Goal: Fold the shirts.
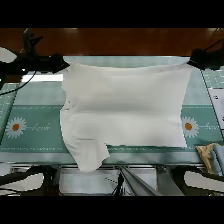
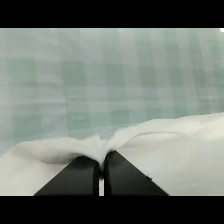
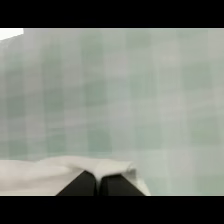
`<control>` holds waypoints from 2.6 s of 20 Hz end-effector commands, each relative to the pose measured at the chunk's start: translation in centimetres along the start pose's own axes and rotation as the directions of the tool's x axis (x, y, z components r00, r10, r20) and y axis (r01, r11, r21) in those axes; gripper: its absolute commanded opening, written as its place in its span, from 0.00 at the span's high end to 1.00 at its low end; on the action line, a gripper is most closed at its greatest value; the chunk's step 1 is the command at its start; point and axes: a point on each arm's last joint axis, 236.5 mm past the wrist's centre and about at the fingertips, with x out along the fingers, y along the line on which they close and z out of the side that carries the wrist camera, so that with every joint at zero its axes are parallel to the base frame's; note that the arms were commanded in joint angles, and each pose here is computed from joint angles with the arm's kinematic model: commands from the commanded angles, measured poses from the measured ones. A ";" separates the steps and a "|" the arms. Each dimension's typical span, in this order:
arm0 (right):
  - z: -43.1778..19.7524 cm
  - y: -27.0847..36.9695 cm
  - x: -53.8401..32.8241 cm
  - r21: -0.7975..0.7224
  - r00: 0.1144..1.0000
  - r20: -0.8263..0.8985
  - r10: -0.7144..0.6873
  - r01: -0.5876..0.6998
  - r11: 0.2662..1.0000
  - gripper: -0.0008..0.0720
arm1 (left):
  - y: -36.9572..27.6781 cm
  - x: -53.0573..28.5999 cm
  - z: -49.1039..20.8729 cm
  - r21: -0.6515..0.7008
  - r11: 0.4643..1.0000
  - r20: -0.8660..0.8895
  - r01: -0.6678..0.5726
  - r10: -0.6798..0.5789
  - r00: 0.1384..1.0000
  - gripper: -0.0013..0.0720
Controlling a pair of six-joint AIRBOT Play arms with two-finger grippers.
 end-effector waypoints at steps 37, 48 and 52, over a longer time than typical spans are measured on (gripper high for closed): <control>-16.4 -6.9 -4.9 -0.152 0.720 -0.664 -0.202 0.134 0.979 0.46 | 6.3 -7.6 -14.9 -0.097 0.990 -0.628 -0.098 0.015 0.778 0.34; -18.9 -9.1 -5.8 0.154 0.914 -0.406 0.000 0.069 0.986 0.31 | 7.9 -12.6 -32.9 -0.413 0.890 -0.654 -0.192 -0.143 0.743 0.14; -18.4 -8.9 -5.5 0.157 0.922 -0.387 0.006 0.059 0.986 0.31 | 7.6 -11.5 -34.0 -0.345 0.920 -0.679 -0.187 -0.107 0.726 0.14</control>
